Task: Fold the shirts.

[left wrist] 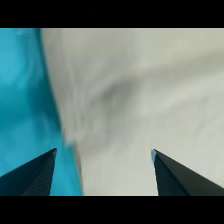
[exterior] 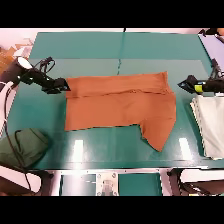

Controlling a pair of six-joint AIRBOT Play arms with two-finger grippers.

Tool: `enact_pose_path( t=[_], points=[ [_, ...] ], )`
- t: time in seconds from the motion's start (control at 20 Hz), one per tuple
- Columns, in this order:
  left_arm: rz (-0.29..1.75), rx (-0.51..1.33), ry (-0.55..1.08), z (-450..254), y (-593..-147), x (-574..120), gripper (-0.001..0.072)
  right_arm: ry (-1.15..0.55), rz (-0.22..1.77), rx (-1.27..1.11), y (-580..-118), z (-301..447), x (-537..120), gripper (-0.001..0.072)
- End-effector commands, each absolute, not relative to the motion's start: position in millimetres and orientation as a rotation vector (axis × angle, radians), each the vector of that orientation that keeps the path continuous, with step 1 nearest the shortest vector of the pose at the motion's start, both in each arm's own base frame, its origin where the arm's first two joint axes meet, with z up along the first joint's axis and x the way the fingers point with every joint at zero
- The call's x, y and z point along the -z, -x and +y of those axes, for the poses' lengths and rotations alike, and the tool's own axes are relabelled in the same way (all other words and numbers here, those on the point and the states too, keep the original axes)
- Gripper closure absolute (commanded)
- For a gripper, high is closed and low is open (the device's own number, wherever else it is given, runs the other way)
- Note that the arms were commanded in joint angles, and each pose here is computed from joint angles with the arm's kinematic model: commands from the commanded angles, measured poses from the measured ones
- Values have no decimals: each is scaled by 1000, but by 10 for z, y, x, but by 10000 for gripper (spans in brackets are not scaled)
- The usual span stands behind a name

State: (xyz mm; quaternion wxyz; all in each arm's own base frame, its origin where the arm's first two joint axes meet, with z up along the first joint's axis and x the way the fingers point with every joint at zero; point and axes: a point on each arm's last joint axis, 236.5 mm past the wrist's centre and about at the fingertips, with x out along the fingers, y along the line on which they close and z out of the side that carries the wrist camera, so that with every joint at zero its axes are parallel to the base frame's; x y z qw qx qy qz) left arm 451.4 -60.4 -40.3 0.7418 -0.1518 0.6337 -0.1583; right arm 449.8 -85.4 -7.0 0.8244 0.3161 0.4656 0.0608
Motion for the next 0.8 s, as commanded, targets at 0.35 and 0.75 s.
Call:
enact_pose_path(
  t=[0.35,0.75],
  points=[
    [1753,248,429,-692,-2540,427,45,-887,1043,172,-2755,-787,517,445],
    [1227,109,949,-1126,-2608,716,44,-1006,1013,209,-2615,-562,724,437]
  ],
)
